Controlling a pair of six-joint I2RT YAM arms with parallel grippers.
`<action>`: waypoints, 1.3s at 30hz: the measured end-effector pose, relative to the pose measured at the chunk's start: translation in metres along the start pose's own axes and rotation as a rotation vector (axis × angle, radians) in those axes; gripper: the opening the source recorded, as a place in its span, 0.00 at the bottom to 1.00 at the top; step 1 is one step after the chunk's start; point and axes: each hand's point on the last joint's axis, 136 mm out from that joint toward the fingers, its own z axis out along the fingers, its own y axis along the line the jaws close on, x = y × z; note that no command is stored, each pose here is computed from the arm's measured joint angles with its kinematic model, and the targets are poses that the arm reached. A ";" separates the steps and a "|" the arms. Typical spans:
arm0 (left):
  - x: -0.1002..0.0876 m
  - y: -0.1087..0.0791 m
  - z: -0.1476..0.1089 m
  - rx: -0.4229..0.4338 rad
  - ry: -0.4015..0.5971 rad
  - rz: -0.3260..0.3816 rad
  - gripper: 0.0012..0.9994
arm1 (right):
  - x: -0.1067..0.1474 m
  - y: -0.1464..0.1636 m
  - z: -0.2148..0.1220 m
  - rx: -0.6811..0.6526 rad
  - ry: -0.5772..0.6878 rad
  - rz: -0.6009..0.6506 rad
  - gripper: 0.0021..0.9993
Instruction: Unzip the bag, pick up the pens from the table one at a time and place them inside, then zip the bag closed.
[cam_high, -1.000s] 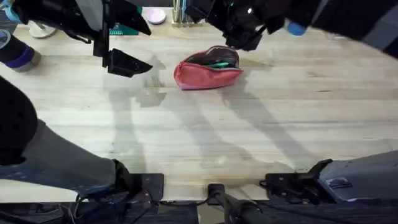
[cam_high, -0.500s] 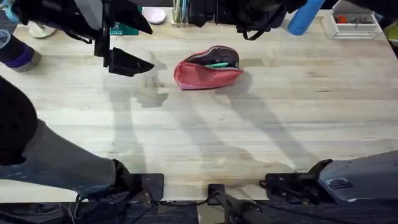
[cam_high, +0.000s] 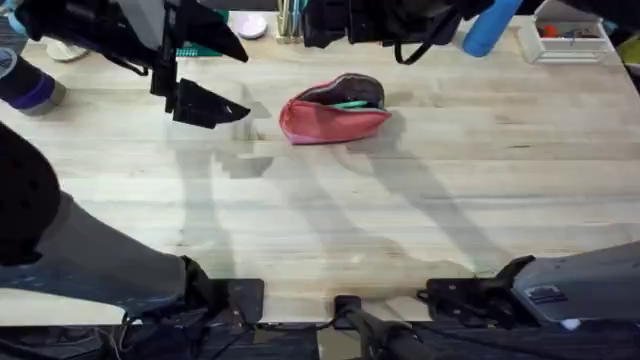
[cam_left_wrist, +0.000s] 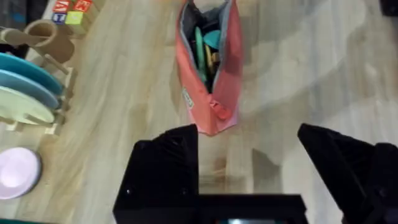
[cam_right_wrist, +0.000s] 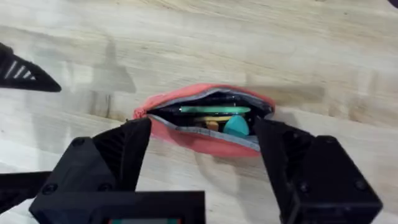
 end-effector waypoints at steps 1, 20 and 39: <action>0.000 -0.002 0.000 0.005 -0.002 -0.007 1.00 | 0.000 0.000 0.000 0.000 0.000 -0.005 1.00; -0.040 0.002 -0.033 -0.211 0.050 -0.106 1.00 | -0.008 -0.019 0.003 0.028 -0.008 0.008 1.00; -0.052 -0.071 -0.050 -0.329 0.164 -0.180 1.00 | -0.017 -0.018 0.003 0.017 -0.045 0.012 1.00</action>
